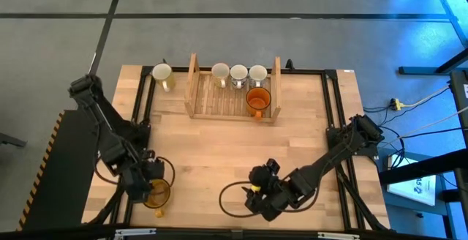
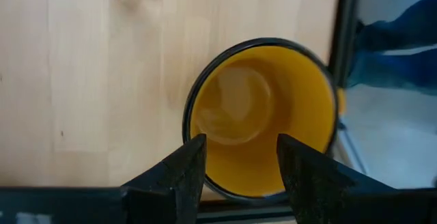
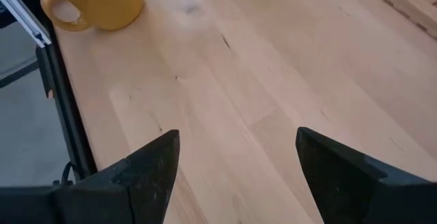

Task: Place coffee mugs
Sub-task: Put the yellow mug on the shelf

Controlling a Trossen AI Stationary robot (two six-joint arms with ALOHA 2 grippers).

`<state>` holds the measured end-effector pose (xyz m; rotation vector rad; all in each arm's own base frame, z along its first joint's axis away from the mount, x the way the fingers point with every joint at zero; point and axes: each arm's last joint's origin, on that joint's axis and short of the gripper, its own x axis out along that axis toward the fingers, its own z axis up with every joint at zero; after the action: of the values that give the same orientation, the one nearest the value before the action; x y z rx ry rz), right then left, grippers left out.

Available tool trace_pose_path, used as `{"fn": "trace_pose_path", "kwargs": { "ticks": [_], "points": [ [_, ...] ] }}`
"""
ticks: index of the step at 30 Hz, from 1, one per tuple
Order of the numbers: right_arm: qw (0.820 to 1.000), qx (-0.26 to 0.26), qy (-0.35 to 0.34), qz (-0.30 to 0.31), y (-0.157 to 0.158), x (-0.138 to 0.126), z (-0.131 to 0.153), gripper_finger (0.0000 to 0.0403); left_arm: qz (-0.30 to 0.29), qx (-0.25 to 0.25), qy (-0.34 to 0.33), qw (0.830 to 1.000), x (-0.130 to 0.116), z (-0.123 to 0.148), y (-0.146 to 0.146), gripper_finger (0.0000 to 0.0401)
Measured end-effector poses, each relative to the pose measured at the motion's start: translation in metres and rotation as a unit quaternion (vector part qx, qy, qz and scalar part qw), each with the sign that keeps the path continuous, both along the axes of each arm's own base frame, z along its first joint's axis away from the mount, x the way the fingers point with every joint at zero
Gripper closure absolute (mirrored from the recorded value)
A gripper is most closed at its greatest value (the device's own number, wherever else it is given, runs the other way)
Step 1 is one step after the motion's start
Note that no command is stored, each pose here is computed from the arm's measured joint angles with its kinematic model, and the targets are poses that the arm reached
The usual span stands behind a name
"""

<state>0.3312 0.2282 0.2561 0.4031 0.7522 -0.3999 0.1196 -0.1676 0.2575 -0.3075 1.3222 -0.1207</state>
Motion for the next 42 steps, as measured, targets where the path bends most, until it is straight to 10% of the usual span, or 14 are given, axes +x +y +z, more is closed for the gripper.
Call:
{"fn": "trace_pose_path", "kwargs": {
  "ticks": [22, 34, 42],
  "points": [
    [1.000, -0.017, -0.007, 0.002, 0.003, -0.002, 0.000, 0.0123, 0.026, 0.100, 0.065, 0.992, 0.010, -0.049, -0.004, 0.0232],
    [1.000, -0.020, -0.002, 0.002, 0.002, -0.003, 0.000, 0.0123, 0.009, 0.096, 0.052, 0.994, 0.014, -0.057, -0.005, 0.0382],
    [1.000, -0.024, -0.005, 0.000, 0.002, -0.003, 0.001, 0.0123, 0.056, 0.098, 0.033, 0.993, 0.033, -0.048, 0.004, 0.0384]
  ]
}}
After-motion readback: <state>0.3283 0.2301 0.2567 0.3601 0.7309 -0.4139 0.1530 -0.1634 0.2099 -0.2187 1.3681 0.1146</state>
